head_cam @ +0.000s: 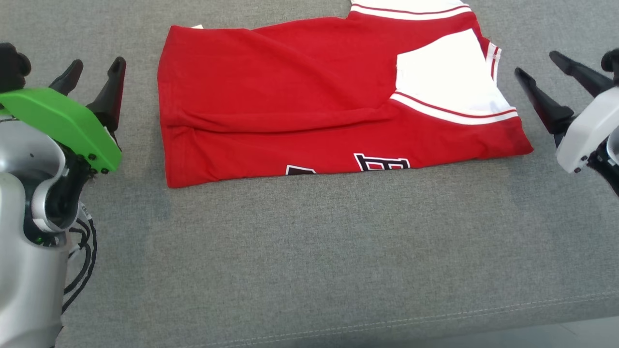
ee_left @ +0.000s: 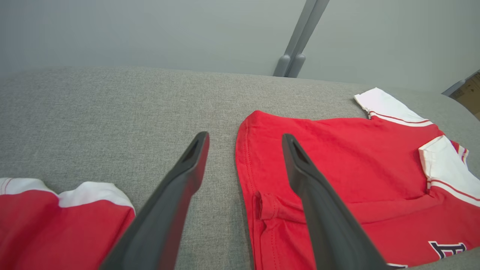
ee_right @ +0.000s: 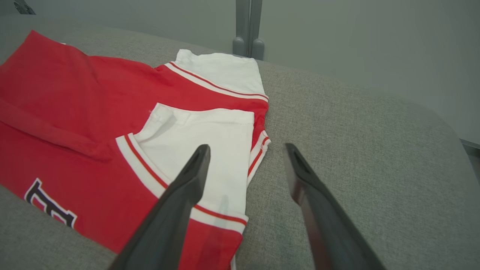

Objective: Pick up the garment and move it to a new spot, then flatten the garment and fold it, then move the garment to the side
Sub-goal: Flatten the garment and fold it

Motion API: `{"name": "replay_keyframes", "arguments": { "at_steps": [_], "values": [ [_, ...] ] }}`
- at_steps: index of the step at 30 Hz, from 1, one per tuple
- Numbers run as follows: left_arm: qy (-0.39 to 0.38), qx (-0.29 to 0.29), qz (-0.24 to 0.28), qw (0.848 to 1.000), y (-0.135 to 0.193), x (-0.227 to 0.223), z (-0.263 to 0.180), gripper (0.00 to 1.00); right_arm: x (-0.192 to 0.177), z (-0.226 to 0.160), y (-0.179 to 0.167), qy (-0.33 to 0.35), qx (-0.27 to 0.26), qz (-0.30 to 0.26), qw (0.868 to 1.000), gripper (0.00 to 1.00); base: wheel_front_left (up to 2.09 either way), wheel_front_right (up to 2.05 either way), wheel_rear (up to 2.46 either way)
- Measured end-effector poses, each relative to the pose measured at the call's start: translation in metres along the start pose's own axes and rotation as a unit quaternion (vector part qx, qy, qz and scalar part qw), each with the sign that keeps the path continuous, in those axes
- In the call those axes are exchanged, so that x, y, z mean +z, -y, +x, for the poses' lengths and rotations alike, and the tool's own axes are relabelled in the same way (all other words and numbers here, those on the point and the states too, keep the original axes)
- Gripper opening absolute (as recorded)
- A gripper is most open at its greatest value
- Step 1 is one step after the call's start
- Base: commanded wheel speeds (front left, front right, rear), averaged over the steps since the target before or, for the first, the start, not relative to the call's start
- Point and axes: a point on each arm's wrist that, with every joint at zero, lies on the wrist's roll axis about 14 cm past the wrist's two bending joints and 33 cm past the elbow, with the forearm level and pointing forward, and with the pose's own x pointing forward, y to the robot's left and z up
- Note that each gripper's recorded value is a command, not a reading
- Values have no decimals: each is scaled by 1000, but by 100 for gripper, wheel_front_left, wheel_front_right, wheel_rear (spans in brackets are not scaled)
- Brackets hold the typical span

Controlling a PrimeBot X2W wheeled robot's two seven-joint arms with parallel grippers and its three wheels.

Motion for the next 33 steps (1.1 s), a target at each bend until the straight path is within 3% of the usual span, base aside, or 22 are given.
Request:
{"name": "replay_keyframes", "arguments": {
  "at_steps": [5,12,24,33],
  "values": [
    [29,-2,18,999,5,-10,-18,100,-3,-15,4,23,-19,14,999,100,0,0,0],
    [-12,7,-63,998,12,-70,-42,100,-21,-26,2,24,-36,57,997,100,0,0,0],
    [-40,37,-89,995,-3,-109,-43,100,-71,-18,-26,-24,-19,115,993,100,0,0,0],
    [-55,25,-125,990,7,-123,-37,100,-94,-19,-37,-46,-16,132,990,100,0,0,0]
  ]
}}
